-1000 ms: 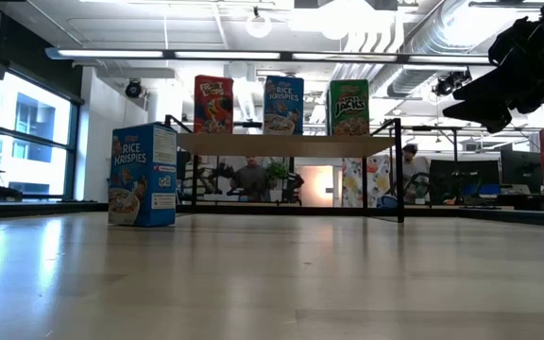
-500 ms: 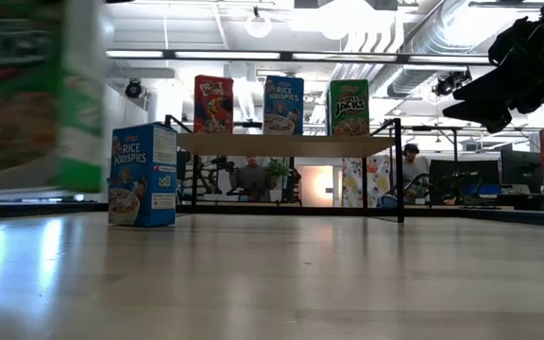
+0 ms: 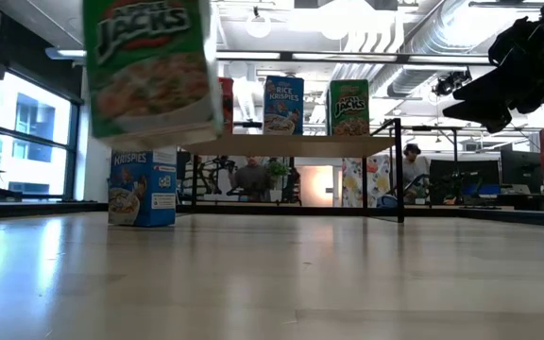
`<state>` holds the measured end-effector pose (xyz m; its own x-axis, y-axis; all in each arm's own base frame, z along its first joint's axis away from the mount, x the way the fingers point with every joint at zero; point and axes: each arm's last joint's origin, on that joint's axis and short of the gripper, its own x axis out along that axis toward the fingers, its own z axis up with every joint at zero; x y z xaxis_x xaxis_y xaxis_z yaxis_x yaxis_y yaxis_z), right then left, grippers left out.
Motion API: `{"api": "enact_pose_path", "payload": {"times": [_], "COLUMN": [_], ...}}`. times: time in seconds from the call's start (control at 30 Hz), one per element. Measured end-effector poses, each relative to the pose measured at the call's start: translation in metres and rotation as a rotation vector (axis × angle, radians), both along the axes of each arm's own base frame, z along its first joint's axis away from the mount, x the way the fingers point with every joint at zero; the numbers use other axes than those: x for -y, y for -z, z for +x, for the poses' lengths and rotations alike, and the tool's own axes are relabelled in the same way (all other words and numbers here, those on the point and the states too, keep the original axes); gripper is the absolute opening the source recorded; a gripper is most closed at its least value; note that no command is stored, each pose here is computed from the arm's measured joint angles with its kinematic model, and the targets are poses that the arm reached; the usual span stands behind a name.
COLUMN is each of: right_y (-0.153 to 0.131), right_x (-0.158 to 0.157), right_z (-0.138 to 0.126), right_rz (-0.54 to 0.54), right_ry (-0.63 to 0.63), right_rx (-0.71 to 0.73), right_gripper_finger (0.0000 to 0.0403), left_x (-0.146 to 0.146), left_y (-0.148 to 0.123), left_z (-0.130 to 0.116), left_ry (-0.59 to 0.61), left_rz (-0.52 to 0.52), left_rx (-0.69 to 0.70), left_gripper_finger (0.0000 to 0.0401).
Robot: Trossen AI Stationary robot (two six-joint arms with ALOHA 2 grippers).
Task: Stack cereal on shelf
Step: Put the green cereal box on the shelf aligned with the other green cereal boxes
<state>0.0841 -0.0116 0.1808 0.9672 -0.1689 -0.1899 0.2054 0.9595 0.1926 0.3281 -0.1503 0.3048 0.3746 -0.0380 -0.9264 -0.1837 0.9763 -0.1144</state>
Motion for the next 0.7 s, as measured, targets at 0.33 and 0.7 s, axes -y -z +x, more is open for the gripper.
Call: {"api": "enact_pose_path", "payload": {"times": [0.33, 0.7], "right_y": [-0.001, -0.008], "right_x": [0.000, 0.001], "right_z": [0.000, 0.001], "right_rz": [-0.006, 0.296], "right_ry": [0.006, 0.060], "right_rx": [0.005, 0.141], "right_gripper_finger": [0.0227, 0.0227], "left_x": [-0.021, -0.046], "left_y": [-0.009, -0.009], "left_z": [0.010, 0.020], "left_ry": [-0.061, -0.135], "left_rz": [-0.020, -0.023], "left_rx": [0.025, 0.030], "left_gripper_finger": [0.0122, 0.0122]}}
